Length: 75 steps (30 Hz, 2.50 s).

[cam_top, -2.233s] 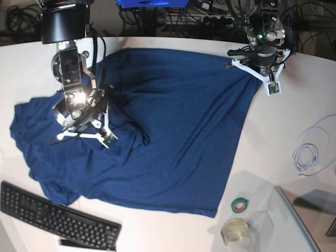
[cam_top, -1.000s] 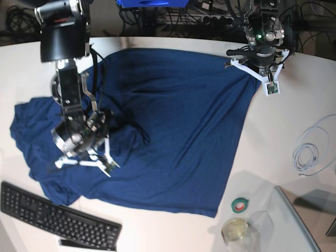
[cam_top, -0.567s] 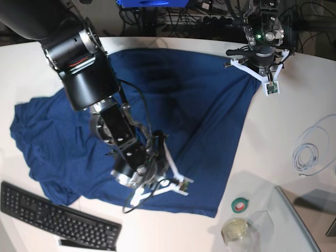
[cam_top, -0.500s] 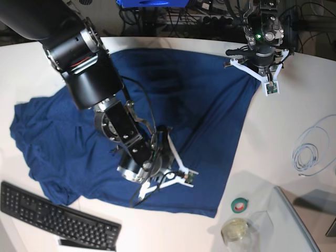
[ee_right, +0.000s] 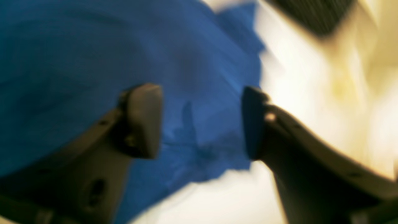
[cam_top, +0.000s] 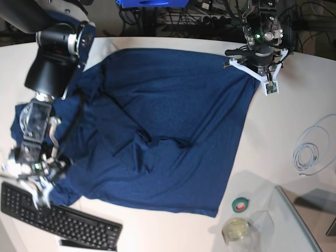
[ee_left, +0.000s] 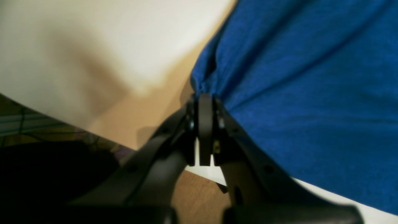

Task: Layout the t-shirt on the table in an organized manner, then fold the t-shirt properly
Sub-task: 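Grasp the shoulder corner with the right gripper and pull it outward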

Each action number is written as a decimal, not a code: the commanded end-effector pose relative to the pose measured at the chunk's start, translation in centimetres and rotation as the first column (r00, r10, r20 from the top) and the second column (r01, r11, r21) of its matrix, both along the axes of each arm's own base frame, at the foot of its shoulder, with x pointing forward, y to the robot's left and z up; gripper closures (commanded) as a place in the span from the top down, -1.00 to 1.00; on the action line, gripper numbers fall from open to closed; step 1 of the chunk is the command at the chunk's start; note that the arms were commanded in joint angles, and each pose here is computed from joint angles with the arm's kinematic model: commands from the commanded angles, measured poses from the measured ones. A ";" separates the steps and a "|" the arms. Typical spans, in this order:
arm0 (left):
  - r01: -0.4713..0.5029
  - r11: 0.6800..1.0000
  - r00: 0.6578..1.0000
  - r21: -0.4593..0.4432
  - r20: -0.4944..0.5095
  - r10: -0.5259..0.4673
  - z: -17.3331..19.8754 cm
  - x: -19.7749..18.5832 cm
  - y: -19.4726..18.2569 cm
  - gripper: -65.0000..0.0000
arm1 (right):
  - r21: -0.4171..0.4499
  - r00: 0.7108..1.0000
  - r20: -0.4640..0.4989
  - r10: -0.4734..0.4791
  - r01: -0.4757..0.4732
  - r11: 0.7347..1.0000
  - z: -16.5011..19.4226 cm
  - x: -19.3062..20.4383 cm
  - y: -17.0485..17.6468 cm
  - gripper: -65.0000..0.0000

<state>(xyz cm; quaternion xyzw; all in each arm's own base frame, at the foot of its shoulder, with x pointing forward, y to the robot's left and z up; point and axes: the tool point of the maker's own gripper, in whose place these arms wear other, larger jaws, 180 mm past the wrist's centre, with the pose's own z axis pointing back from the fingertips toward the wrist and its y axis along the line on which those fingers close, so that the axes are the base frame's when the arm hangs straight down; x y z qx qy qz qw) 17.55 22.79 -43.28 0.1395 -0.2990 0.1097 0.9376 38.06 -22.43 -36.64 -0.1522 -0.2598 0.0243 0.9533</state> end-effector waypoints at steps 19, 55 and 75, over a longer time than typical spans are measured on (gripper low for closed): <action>0.002 1.000 0.999 0.026 0.034 -0.003 0.9 0.8 0.6 -1.00 | 0.059 0.901 -0.049 -0.432 0.434 0.899 -7.6 -4.8 -6.1 0.10; 0.002 1.000 0.999 0.029 0.040 -0.004 1.1 0.9 0.7 -1.00 | 0.070 0.876 -0.084 -0.476 0.481 0.874 -7.7 -13.6 -6.3 -1.00; -0.075 0.993 0.997 0.095 0.039 0.071 1.9 -0.3 4.9 -1.00 | 0.026 0.835 -0.213 -0.507 0.524 0.851 -10.7 -22.1 -9.7 -1.00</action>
